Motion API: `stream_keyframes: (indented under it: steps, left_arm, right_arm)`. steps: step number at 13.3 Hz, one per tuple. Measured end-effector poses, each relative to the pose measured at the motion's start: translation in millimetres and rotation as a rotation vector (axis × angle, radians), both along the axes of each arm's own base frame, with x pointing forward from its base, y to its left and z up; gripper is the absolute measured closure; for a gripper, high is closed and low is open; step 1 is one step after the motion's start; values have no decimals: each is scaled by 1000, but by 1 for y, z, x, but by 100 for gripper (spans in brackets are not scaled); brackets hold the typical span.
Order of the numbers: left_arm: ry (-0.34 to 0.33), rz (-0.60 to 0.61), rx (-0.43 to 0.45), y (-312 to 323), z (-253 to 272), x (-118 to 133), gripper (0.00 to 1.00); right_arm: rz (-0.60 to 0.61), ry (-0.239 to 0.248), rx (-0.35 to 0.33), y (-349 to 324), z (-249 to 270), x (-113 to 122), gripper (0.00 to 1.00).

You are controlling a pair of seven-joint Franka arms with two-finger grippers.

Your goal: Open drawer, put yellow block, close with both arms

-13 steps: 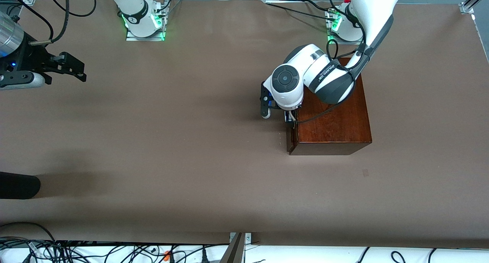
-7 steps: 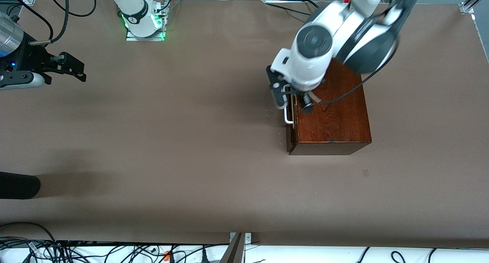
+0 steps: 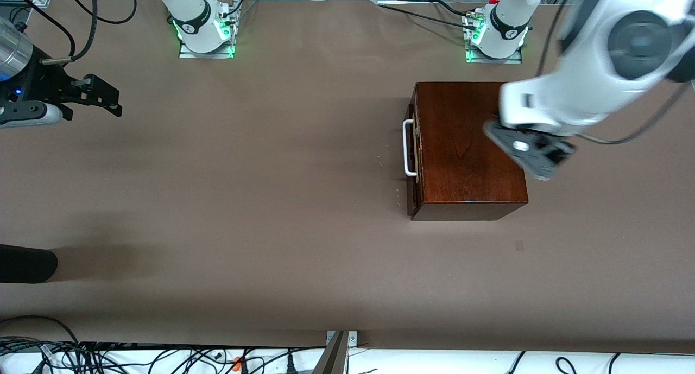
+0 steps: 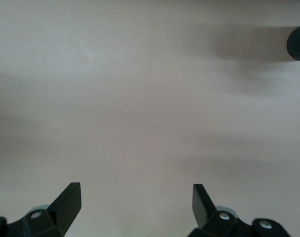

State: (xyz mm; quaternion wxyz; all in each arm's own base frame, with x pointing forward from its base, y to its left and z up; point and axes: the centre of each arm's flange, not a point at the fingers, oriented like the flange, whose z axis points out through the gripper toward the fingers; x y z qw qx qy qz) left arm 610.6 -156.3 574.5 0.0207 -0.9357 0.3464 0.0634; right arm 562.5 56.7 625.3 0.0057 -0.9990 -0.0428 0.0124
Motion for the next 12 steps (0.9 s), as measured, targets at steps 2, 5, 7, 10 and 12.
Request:
stream_keyframes:
  steps: [2, 5, 7, 10, 12]
  left_arm:
    - [-53, 208, 24, 35, 20, 5, 0]
    - [-139, 411, 31, 56, 39, -5, 0]
    - [-212, 506, -1, 81, 40, -16, 0]
    - [-224, 644, -9, 113, 28, -43, 0]
    - [-211, 654, -3, 113, 22, -45, 0]
  right_arm:
    - [0, 0, 0, 0, 0, 0, 0]
    - [-1, 0, 0, 0, 0, 0, 0]
    - [-1, 0, 0, 0, 0, 0, 0]
    - [-2, 0, 0, -1, 0, 0, 0]
    - [-3, 0, 0, -1, 0, 0, 0]
